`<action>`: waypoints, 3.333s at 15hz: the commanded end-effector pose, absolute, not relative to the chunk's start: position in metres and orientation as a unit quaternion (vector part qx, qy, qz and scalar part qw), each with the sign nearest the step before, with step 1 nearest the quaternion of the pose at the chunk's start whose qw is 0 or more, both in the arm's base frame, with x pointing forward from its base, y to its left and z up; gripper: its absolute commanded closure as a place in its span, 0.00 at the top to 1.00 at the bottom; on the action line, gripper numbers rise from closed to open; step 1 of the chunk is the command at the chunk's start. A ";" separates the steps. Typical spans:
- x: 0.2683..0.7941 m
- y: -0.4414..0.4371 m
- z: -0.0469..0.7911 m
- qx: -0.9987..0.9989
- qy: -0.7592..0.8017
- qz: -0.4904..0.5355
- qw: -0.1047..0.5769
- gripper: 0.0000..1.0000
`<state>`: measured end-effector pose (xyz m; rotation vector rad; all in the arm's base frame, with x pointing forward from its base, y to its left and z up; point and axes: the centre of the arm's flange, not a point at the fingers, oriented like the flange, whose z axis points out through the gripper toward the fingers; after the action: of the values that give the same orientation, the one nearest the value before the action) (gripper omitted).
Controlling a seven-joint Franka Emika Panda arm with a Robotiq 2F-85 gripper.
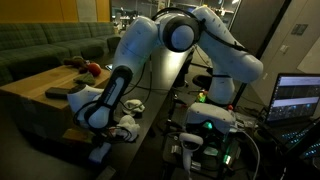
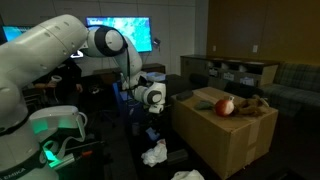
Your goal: Pick up all the objects on the box and put them on table, then pick up the all the objects on the table and put them on the box
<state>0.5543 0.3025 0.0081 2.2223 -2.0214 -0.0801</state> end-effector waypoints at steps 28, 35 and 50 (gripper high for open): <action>0.617 0.201 0.292 0.852 -0.477 0.174 0.127 0.02; 0.706 0.182 0.350 0.869 -0.429 0.224 0.107 0.02; 0.848 0.209 0.324 0.906 -0.330 0.259 0.053 0.02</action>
<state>0.7816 0.1950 0.3219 2.7257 -1.0468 0.7551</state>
